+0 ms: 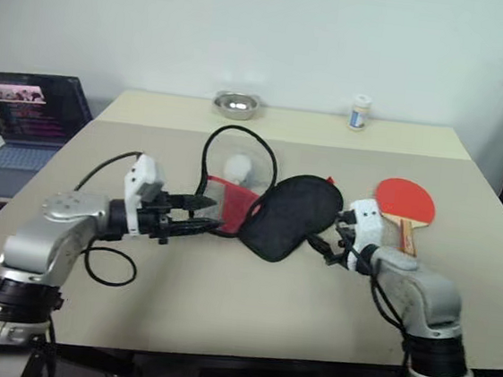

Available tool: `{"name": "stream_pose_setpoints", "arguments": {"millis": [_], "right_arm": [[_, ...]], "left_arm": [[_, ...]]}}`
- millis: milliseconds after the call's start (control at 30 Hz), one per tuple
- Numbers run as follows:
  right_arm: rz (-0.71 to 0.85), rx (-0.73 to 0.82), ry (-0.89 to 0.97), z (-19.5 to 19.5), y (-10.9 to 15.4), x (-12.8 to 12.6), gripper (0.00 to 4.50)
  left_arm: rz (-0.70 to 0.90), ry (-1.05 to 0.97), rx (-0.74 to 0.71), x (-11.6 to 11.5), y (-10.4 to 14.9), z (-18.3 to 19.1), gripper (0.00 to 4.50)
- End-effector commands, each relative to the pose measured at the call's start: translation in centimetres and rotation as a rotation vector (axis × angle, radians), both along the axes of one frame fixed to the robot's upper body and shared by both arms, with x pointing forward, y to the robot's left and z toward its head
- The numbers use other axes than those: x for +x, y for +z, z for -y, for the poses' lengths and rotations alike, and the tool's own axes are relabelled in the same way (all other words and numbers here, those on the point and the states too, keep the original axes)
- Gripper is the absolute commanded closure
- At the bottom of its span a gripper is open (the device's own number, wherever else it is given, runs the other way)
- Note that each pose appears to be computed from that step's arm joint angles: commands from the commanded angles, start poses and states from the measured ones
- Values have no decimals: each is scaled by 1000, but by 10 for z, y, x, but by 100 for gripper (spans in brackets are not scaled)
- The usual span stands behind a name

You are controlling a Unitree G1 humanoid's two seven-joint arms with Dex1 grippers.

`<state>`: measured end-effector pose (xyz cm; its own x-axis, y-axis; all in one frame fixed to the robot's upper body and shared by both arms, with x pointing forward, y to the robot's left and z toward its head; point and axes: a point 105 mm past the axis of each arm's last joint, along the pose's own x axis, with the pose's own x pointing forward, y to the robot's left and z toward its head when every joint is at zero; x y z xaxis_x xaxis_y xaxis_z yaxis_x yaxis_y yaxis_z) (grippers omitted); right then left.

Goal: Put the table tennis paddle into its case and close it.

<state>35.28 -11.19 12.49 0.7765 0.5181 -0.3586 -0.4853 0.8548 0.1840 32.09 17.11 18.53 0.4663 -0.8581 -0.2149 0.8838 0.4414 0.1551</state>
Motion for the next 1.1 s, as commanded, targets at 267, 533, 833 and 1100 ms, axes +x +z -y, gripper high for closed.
{"name": "stream_pose_setpoints", "arguments": {"millis": [267,533,833,1100], "right_arm": [[-59,51,-23,-35,-8,18,0],[28,20,46,-73,-1,25,41],[-1,26,-61,-31,-2,36,325],[-56,-8,-99,16,-1,39,449]], "left_arm": [[91,15,-14,-3,23,-5,179],[101,28,-16,-1,23,-4,176],[100,33,-19,-3,19,0,176],[96,13,-33,-1,16,10,176]]}}
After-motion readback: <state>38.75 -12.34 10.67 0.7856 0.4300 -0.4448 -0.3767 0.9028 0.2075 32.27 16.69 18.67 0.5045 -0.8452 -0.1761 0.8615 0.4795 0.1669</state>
